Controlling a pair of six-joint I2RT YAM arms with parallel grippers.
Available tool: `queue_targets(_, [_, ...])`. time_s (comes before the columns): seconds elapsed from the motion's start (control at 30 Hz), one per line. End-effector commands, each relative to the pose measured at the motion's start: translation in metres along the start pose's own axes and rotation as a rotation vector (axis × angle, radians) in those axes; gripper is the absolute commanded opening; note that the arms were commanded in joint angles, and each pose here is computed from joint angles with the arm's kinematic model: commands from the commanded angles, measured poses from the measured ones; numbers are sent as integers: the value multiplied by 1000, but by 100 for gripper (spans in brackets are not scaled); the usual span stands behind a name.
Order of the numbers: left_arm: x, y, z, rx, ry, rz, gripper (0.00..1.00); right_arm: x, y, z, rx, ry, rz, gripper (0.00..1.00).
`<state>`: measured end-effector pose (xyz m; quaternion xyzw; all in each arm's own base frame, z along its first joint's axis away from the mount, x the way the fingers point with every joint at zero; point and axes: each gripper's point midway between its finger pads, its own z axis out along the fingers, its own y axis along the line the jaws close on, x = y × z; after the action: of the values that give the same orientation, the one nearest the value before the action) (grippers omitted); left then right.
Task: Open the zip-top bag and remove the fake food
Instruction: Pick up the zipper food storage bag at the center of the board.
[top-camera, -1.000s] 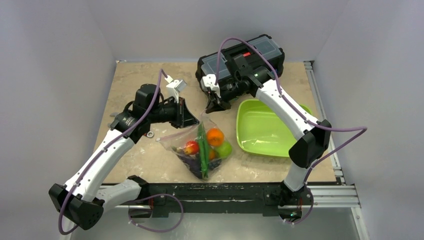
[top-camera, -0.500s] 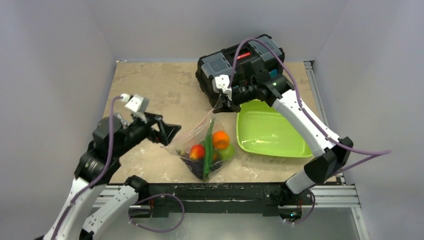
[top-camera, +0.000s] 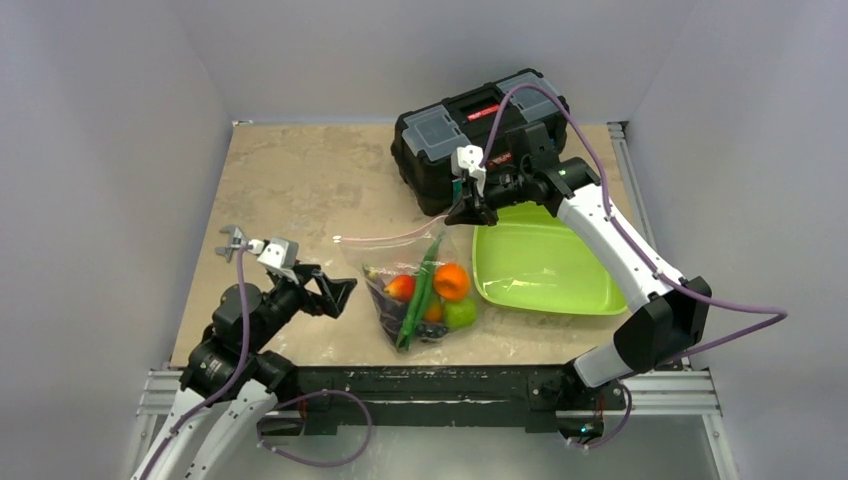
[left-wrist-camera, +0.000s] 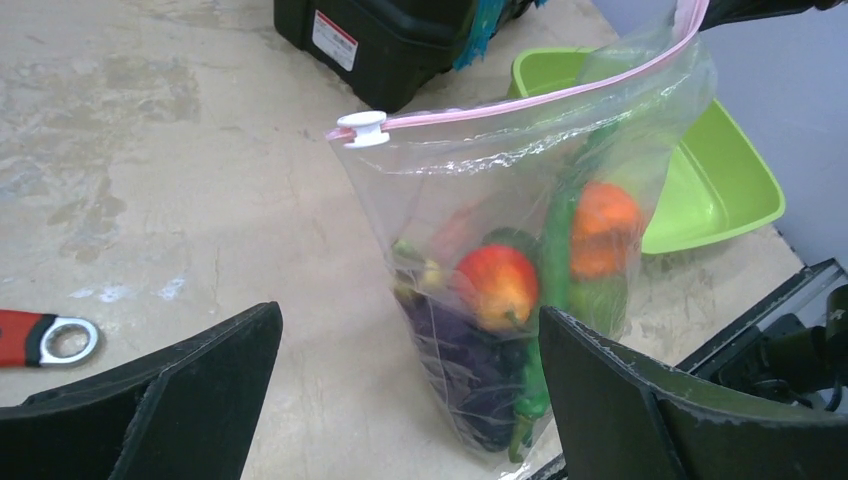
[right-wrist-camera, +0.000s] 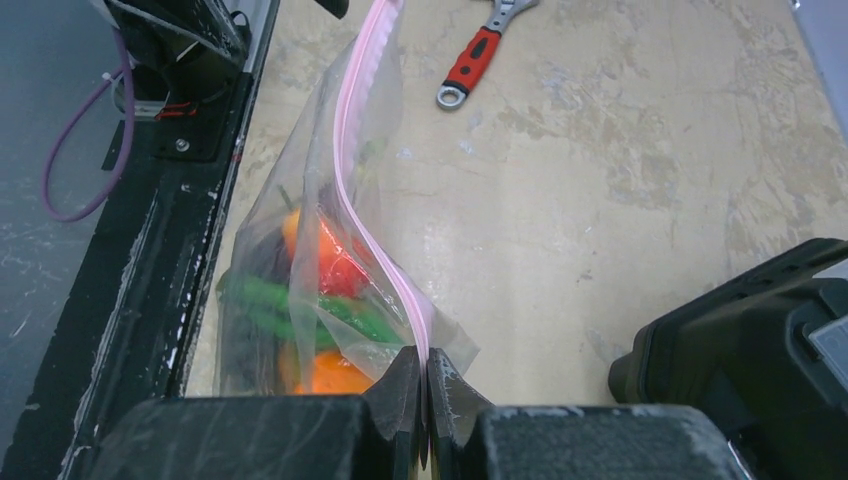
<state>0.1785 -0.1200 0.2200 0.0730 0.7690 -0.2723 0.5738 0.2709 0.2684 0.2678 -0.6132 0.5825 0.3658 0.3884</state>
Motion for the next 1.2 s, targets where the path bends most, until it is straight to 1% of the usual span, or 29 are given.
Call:
queue_targets(0.0, [-15,-17,9,78,-70,-61,100,-21,10,-6,-10,-68,-49,0])
queue_targets(0.07, [-2,-17,16,96,-42,-93,99,-18,11,-6,-12,-65,-45,0])
queue_targets(0.13, [4,-23,21,144,-44,-105,97,-16,12,-5,-11,-63,-44,0])
queue_targets(0.23, [4,-33,23,215,-64,-71,95,-16,13,-6,-12,-63,-45,0])
queue_targets(0.33, [8,-30,24,211,-64,-51,95,-17,15,-6,-18,-66,-45,0])
queue_targets(0.47, [16,-31,33,232,-74,-93,96,-15,16,-6,-25,-63,-44,0])
queue_targets(0.57, [20,-36,36,267,-71,-95,100,-16,16,-6,-25,-62,-46,0])
queue_targets(0.77, [22,-30,41,247,-88,-78,100,-15,18,-6,-35,-62,-46,0])
queue_targets(0.8, [20,-30,42,252,-107,-74,100,-15,18,-5,-36,-62,-46,0])
queue_targets(0.97, [30,-32,49,295,-117,-30,96,-16,19,-6,-38,-64,-48,0])
queue_targets(1.17, [30,-31,56,322,-193,20,95,-17,22,-7,-51,-70,-50,0])
